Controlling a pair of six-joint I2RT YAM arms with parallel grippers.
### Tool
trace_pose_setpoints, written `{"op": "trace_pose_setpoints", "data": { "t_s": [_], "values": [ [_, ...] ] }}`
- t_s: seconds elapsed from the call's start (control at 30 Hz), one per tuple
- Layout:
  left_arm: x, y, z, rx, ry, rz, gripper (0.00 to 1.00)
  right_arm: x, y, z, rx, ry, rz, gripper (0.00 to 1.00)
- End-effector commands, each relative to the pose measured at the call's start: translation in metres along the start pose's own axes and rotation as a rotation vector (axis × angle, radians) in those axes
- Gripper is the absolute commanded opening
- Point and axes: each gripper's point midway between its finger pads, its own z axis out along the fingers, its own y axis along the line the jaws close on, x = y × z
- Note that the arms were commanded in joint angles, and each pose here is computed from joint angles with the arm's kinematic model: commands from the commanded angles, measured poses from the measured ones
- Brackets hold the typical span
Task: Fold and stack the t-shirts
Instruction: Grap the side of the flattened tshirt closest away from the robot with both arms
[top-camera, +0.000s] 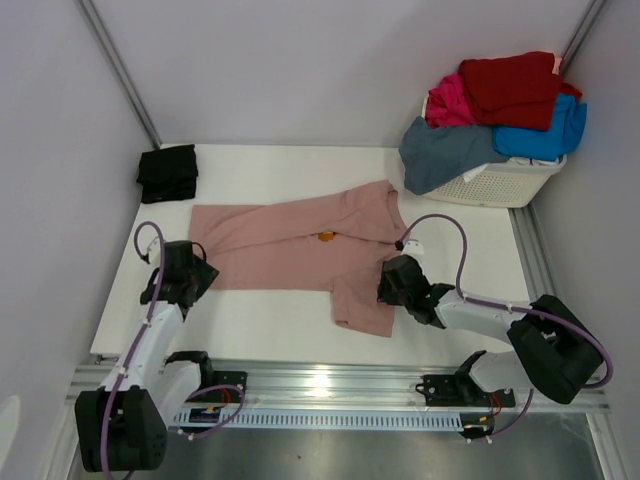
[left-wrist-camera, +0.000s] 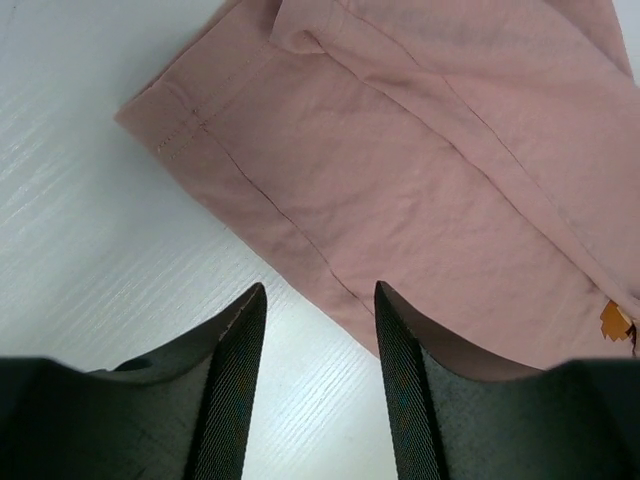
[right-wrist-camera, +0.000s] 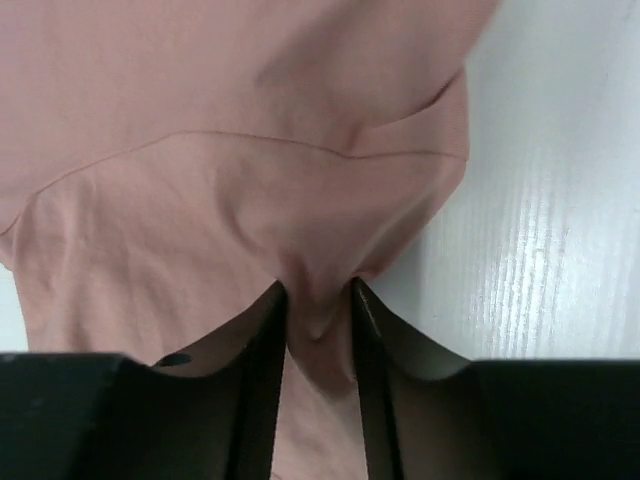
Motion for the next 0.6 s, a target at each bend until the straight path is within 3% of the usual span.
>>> {"op": "trace_pose_setpoints", "data": {
  "t_s": [0.0, 0.17, 0.43, 0.57],
  "values": [
    [-0.011, -0.01, -0.009, 0.015, -0.022, -0.012, 0.52, 0.003, 0.015, 0.006, -0.057, 0.012, 0.047, 0.32],
    [-0.008, -0.012, -0.013, 0.048, -0.023, -0.009, 0.53, 0.007, 0.014, 0.009, -0.045, 0.035, 0.04, 0.0],
    [0.0, -0.019, -0.02, 0.081, 0.016, -0.004, 0.52, 0.001, -0.003, -0.015, 0.018, 0.024, 0.065, 0.0],
    [0.008, -0.008, -0.025, 0.011, 0.035, -0.031, 0.52, -0.01, -0.017, -0.041, 0.046, -0.032, 0.09, 0.0]
  ]
}}
